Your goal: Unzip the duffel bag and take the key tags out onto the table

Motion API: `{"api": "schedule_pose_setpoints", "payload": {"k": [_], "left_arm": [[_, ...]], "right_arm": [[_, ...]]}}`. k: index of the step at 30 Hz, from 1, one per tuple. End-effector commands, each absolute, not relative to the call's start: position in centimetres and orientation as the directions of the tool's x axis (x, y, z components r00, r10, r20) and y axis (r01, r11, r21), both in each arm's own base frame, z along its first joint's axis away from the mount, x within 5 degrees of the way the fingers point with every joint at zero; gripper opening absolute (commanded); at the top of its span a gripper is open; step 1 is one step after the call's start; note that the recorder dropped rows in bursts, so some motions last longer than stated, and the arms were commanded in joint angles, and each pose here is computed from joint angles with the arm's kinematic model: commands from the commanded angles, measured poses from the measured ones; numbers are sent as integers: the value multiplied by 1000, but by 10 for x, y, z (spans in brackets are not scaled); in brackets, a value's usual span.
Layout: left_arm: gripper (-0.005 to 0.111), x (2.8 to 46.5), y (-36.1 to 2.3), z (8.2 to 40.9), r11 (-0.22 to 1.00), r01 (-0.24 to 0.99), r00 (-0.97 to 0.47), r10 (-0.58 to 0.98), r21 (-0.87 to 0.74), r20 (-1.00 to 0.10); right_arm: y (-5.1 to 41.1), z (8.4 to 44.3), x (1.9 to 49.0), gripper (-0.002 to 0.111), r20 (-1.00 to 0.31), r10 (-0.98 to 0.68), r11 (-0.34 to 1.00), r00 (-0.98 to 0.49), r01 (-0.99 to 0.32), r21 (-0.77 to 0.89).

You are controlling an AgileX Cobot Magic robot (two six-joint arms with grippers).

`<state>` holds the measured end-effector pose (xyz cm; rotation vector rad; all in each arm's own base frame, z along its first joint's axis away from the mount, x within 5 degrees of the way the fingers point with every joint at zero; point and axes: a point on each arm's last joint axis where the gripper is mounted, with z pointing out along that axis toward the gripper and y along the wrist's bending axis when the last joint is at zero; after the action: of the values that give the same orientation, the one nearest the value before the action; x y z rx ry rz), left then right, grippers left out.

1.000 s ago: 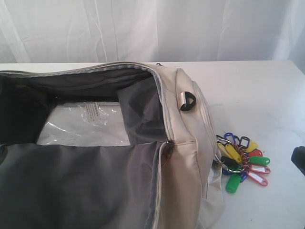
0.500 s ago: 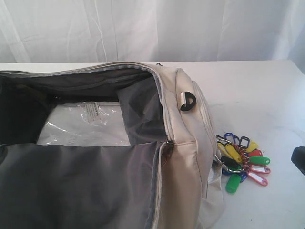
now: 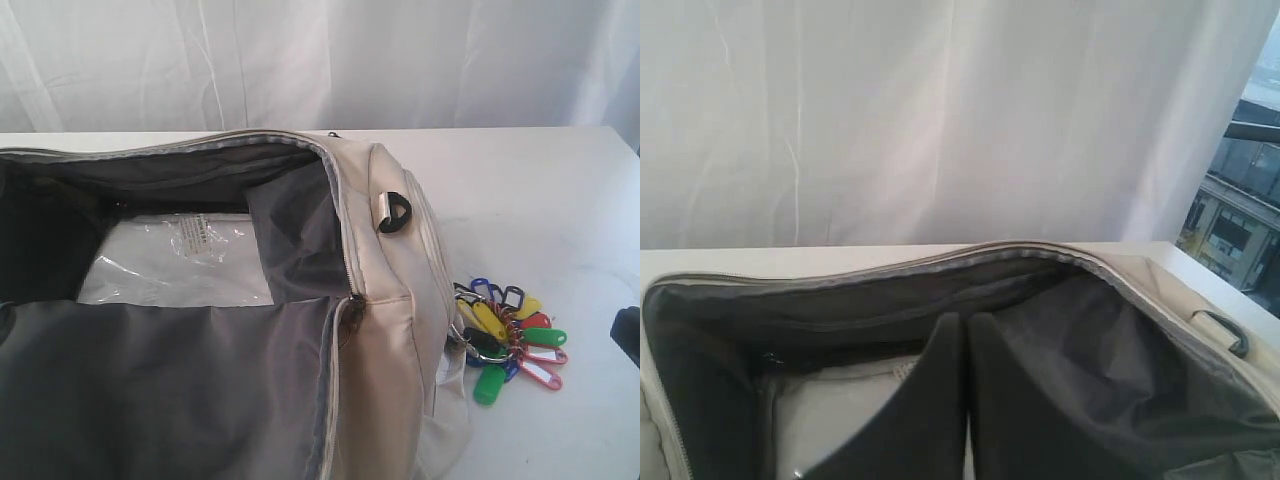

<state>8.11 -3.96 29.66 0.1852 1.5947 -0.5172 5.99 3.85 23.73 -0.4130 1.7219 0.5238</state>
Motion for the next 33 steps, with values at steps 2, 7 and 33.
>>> {"api": "schedule_pose_setpoints", "payload": {"k": [2,7,33], "left_arm": [[0,80,-39,296,882,416,-93,-202,-222,-975],[0,84,-31,295,910,325,-98,-238,-257,-966],[0,83,5,335,995,-54,223,-64,-78,-973]], "right_arm": [[38,238,60,0,-981,1,833,-194,-542,108],[38,238,60,0,-981,1,833,-194,-542,108],[38,238,60,0,-981,1,833,-194,-542,108]]}}
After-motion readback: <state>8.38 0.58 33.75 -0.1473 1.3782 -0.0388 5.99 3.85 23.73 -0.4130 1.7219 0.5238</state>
